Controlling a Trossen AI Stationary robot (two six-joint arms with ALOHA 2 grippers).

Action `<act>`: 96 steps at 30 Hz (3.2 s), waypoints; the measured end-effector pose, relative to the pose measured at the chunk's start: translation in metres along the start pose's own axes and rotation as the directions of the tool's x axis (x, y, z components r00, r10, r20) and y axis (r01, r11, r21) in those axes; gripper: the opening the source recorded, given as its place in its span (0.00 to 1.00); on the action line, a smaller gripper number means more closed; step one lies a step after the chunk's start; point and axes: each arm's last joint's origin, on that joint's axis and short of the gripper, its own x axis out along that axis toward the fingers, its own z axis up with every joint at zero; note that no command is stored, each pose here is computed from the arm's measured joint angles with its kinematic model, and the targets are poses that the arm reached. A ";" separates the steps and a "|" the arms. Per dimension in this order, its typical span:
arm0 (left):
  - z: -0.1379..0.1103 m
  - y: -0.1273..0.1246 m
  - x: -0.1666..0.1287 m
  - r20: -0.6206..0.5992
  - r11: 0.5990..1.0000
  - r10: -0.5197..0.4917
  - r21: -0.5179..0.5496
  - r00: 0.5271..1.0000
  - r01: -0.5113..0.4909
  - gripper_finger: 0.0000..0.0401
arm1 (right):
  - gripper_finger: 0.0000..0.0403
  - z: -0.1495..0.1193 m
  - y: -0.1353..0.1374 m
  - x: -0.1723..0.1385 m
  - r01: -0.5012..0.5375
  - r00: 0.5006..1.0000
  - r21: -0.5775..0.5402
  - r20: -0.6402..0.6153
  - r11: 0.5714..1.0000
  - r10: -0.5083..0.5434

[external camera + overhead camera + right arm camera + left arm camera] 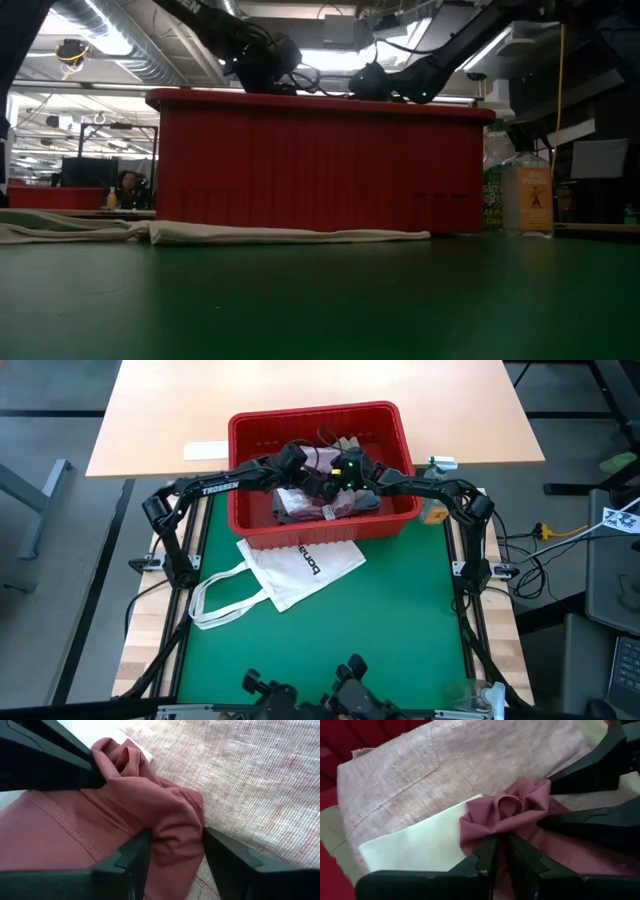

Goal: Fold laundry
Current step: Put the stacked clothes into the red bin, then return to Home Position

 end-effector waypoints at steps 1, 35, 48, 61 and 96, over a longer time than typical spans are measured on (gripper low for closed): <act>0.001 0.001 -0.001 0.002 1.000 0.003 -0.002 1.000 -0.003 0.10 | 0.46 0.000 0.000 0.000 -0.001 1.000 0.000 0.002 1.000 0.001; -0.029 -0.050 -0.050 -0.104 0.971 -0.113 0.197 0.988 0.132 0.10 | 0.46 0.011 -0.075 -0.009 0.196 0.976 0.052 0.085 0.979 -0.199; 0.001 -0.034 -0.131 0.094 0.943 -0.260 0.240 0.961 0.232 0.10 | 0.46 0.073 -0.044 -0.111 0.058 0.967 0.013 0.249 0.998 -0.060; -0.010 0.014 -0.269 0.250 0.858 -0.414 0.428 0.875 0.283 0.10 | 0.45 0.094 0.001 -0.294 0.030 0.912 -0.151 0.409 0.988 0.035; -0.202 0.102 -0.230 0.431 0.722 -0.689 0.469 0.582 0.508 0.10 | 0.02 -0.155 0.014 -0.379 -0.312 0.856 -0.096 0.405 0.945 0.323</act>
